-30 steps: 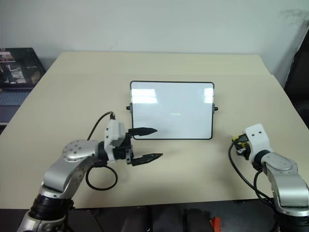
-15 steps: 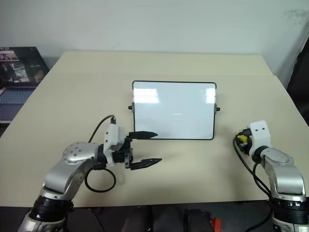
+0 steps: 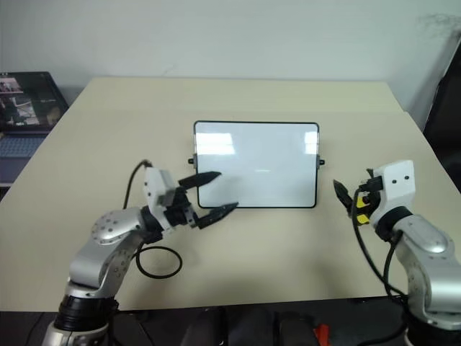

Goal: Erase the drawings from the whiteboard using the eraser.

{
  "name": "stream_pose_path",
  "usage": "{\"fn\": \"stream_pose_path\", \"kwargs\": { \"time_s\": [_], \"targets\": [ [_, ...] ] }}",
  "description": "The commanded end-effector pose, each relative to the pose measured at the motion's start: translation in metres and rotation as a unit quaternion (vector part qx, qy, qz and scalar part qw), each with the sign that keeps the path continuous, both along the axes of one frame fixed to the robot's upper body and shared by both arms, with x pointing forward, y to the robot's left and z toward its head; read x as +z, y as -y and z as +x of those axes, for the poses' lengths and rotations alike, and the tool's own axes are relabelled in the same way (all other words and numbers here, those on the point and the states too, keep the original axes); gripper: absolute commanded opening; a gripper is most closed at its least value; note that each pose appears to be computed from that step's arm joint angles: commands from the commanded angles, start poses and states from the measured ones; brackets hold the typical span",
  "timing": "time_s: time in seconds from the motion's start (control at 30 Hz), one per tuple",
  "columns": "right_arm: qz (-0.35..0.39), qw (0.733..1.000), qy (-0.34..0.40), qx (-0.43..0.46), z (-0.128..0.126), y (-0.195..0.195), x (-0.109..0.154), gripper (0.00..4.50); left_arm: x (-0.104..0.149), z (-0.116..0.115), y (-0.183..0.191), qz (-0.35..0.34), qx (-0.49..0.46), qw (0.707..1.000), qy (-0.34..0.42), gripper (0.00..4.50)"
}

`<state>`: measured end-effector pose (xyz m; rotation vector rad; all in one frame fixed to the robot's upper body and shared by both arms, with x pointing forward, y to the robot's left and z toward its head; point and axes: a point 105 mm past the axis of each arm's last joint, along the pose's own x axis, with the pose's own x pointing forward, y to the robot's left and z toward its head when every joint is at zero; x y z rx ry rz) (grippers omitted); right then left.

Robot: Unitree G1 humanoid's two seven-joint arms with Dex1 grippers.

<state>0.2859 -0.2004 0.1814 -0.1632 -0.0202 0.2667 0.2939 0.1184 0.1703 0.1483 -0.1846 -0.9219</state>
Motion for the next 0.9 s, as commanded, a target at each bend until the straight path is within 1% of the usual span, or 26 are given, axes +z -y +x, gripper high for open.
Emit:
{"fn": "stream_pose_path", "kwargs": {
  "time_s": [0.03,0.1,0.2,0.3,0.4,0.47,0.57,0.63,0.77,0.9],
  "targets": [
    [0.028,0.998,0.057,0.019,-0.011,-0.026,-0.006,4.47,0.005,-0.004,-0.014,-0.024,0.083,0.996,0.028,4.5],
    [0.058,0.996,0.065,0.009,-0.016,-0.03,-0.019,4.47,0.0,-0.008,-0.02,-0.037,0.129,0.991,0.03,4.5],
    [0.03,0.995,0.092,0.018,-0.031,-0.042,-0.04,4.47,-0.015,-0.015,-0.043,-0.048,0.23,0.971,0.035,4.5],
    [0.064,0.995,0.076,0.027,-0.036,-0.045,-0.064,4.47,-0.027,-0.019,-0.065,-0.041,0.323,0.944,0.046,4.5],
    [0.066,0.995,0.07,0.035,-0.037,-0.048,-0.079,4.47,-0.04,-0.026,-0.084,-0.031,0.382,0.923,0.044,4.5],
    [0.059,0.995,0.067,0.033,-0.037,-0.044,-0.086,4.47,-0.046,-0.031,-0.088,-0.027,0.397,0.917,0.039,4.5],
    [0.073,0.995,0.058,0.031,-0.036,-0.039,-0.091,4.47,-0.05,-0.034,-0.097,-0.029,0.418,0.907,0.038,4.5],
    [0.062,0.996,0.05,0.037,-0.037,-0.038,-0.096,4.47,-0.054,-0.035,-0.103,-0.031,0.435,0.899,0.033,4.5],
    [0.064,0.996,0.043,0.035,-0.042,-0.032,-0.095,4.47,-0.066,-0.038,-0.102,-0.013,0.443,0.896,0.019,4.5],
    [0.047,0.997,0.016,0.052,-0.045,-0.033,-0.105,4.47,-0.072,-0.039,-0.099,-0.01,0.446,0.895,0.012,4.5]
  ]
}}
